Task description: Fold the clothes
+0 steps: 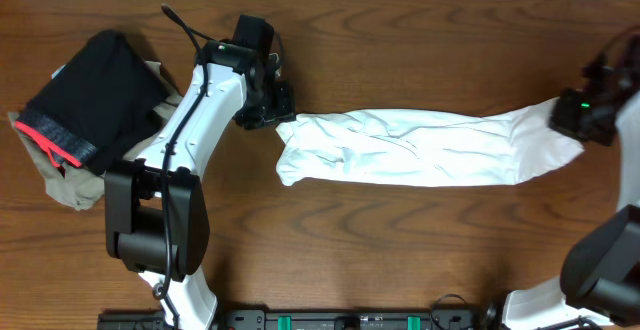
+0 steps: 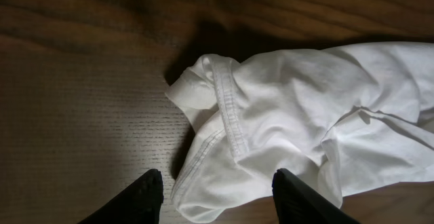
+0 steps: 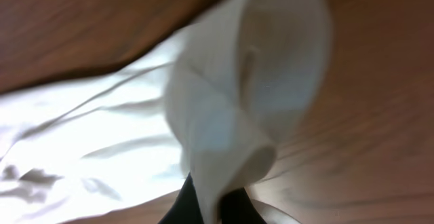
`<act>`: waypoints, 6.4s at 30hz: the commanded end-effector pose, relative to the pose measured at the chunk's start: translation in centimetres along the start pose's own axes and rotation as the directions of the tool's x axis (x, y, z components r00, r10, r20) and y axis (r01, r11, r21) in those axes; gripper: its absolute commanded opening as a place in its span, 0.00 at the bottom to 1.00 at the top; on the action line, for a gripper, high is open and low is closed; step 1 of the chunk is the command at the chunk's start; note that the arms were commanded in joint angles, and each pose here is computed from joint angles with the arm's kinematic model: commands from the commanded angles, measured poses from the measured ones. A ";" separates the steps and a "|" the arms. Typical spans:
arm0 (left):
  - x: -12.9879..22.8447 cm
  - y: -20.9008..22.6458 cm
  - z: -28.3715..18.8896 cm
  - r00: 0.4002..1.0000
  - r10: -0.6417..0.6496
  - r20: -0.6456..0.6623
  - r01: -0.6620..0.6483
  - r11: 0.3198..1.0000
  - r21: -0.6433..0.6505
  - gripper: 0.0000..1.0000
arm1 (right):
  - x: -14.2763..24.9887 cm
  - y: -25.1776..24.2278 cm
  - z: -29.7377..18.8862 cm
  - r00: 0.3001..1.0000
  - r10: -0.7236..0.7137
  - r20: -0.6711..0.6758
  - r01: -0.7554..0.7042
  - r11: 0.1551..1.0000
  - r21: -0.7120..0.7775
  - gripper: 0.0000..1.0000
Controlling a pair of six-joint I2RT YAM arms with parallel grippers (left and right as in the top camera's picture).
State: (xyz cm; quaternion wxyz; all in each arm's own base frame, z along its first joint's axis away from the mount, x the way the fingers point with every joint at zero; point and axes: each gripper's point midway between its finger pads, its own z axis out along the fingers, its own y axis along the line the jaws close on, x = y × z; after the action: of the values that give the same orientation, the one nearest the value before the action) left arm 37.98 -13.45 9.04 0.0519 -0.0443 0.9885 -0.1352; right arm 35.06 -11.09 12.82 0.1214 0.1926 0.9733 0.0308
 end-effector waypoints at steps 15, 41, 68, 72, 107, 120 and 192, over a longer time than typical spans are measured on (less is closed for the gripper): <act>0.4 0.6 0.3 1.000 0.003 -0.019 -0.003 1.000 -0.017 0.55 | 4.5 13.5 3.2 0.978 -0.196 -0.072 0.199 0.980 0.028 0.01; 0.4 0.6 0.3 1.000 0.003 -0.019 -0.004 1.000 -0.017 0.55 | 8.6 18.8 8.9 0.922 -0.340 -0.186 0.350 0.937 0.021 0.14; 0.5 0.6 0.4 1.000 0.002 -0.020 -0.003 1.000 -0.018 0.56 | 9.8 22.8 8.4 0.770 -0.628 -0.114 0.582 0.764 -0.280 0.20; 0.5 0.7 0.5 1.000 0.002 -0.021 -0.003 1.000 -0.018 0.56 | 7.2 22.1 8.5 0.839 -0.541 -0.062 0.528 0.836 -0.151 0.20; 1.3 1.7 4.7 0.962 -0.196 -0.189 0.211 0.975 0.067 0.93 | 14.2 19.5 14.3 0.800 -0.571 -0.182 0.545 0.820 -0.175 0.22; 4.3 0.5 8.0 0.869 -0.286 -0.403 0.357 0.927 0.112 0.93 | 14.5 19.3 14.3 0.798 -0.571 -0.195 0.544 0.821 -0.174 0.22; 0.3 -6.9 -3.9 0.927 0.353 0.128 -0.294 0.893 -0.340 0.06 | 5.4 10.4 5.8 0.955 -0.267 -0.129 0.263 0.964 -0.048 0.38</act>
State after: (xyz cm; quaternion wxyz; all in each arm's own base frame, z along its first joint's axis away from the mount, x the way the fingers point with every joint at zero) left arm 37.21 -18.95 12.46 0.1130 0.0854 0.9899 0.0102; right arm 35.46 0.06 8.09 0.0763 0.0521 0.9951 0.0338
